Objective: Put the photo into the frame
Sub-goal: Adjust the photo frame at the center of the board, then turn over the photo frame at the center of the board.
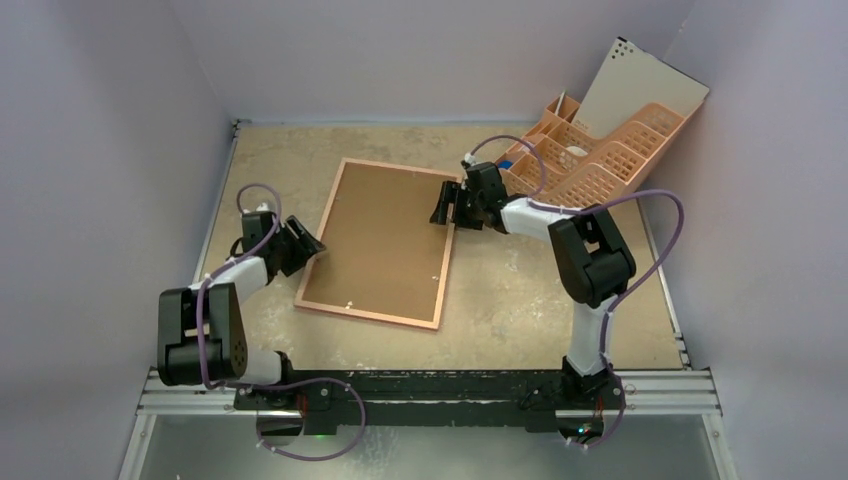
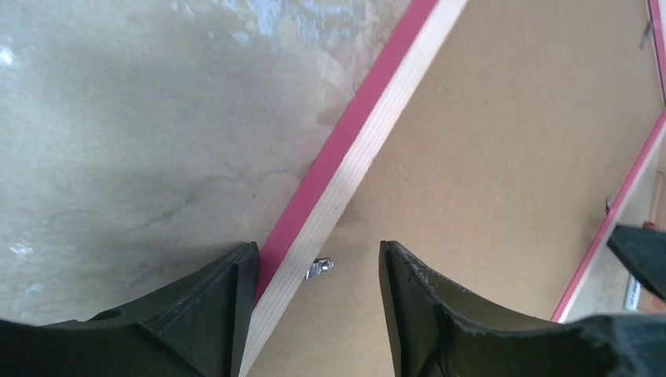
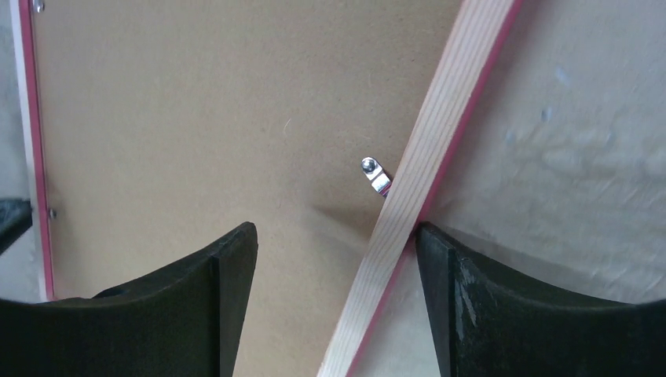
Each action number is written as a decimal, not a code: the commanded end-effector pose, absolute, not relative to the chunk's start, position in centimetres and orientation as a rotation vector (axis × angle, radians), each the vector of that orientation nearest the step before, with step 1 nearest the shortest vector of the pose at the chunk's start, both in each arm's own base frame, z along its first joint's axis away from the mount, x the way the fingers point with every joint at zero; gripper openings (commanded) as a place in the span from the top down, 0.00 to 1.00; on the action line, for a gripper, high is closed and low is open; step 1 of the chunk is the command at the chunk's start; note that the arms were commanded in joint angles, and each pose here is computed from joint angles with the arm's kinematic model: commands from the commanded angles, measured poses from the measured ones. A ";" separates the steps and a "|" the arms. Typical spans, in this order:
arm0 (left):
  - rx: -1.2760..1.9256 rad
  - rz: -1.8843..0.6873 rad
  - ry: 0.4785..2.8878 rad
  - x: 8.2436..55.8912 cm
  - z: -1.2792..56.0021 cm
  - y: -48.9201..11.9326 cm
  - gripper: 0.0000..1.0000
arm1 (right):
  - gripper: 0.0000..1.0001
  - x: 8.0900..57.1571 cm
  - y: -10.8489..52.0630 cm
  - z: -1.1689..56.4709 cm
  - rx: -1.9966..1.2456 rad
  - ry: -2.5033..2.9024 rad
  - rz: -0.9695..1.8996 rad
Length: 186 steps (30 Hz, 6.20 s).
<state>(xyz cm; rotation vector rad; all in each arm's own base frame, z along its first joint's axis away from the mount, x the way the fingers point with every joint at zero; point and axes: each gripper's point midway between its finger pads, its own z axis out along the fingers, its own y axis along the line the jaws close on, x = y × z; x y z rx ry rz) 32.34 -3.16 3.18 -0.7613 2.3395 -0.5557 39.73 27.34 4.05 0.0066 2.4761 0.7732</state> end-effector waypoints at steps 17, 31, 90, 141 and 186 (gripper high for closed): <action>-0.782 -0.932 2.466 22.8 4.5 -10.8 0.42 | 0.20 41.7 25.3 11.1 0.038 2.331 0.264; -0.806 -0.208 2.226 25.1 13.9 -1.4 0.41 | 0.32 32.3 44.4 13.0 -0.087 2.323 0.458; -0.684 -0.745 2.337 23.2 8.4 -9.9 0.49 | 1.00 27.5 53.3 16.9 -0.144 2.283 0.578; -0.111 -0.835 2.230 24.4 22.4 -12.1 1.00 | 0.34 32.6 38.6 31.5 0.160 2.009 0.797; 0.340 -0.571 2.164 30.0 31.6 -17.3 1.00 | 0.13 40.5 36.0 35.7 0.265 1.910 0.810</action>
